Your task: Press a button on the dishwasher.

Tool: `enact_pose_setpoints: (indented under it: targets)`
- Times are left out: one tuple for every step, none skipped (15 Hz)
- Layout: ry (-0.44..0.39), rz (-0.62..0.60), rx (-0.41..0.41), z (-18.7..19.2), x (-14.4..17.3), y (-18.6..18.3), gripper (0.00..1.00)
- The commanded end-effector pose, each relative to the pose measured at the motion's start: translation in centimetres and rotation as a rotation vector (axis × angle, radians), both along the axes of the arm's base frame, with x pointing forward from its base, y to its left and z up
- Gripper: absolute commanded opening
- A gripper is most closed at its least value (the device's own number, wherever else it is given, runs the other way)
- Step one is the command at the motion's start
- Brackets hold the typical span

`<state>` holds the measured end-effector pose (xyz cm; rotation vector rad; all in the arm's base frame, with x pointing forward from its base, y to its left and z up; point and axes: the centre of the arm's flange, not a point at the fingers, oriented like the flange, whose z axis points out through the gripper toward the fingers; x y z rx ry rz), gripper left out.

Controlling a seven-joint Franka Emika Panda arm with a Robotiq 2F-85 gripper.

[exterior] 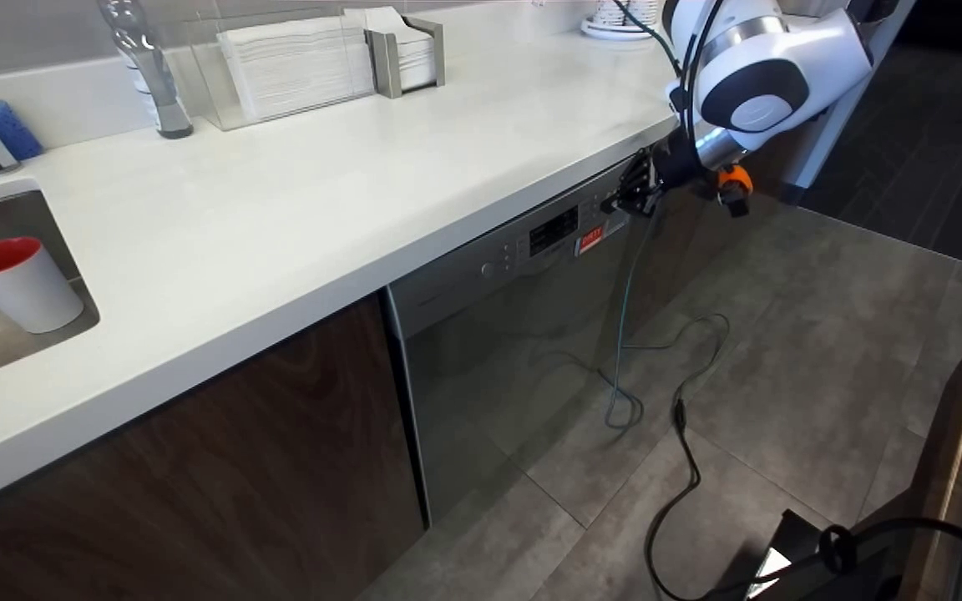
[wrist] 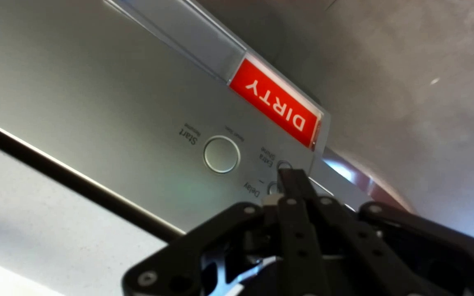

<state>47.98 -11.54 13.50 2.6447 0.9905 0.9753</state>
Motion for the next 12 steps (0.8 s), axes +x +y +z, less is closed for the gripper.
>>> enact_pose_setpoints:
  targets:
    - [-0.031,0.008,-0.025,-0.53,0.10,-0.01,0.00]
    - [-0.031,0.007,-0.026,-0.54,0.13,-0.02,0.00]
    - [-0.032,0.006,-0.026,-0.53,0.17,-0.06,0.00]
    - [-0.032,0.004,-0.028,-0.55,0.21,-0.08,0.00]
    - [-0.032,0.003,-0.030,-0.59,0.23,-0.10,0.00]
    - [-0.032,0.003,-0.029,-0.61,0.25,-0.11,0.00]
    - [-0.033,0.002,-0.028,-0.63,0.26,-0.17,0.00]
    - [-0.033,0.001,-0.029,-0.63,0.26,-0.17,0.00]
    - [-0.033,0.001,-0.029,-0.63,0.27,-0.18,0.00]
    - [-0.033,0.000,-0.029,-0.61,0.28,-0.20,0.00]
    - [-0.035,-0.002,-0.025,-0.57,0.30,-0.21,0.00]
    - [-0.036,-0.003,-0.024,-0.58,0.33,-0.23,0.00]
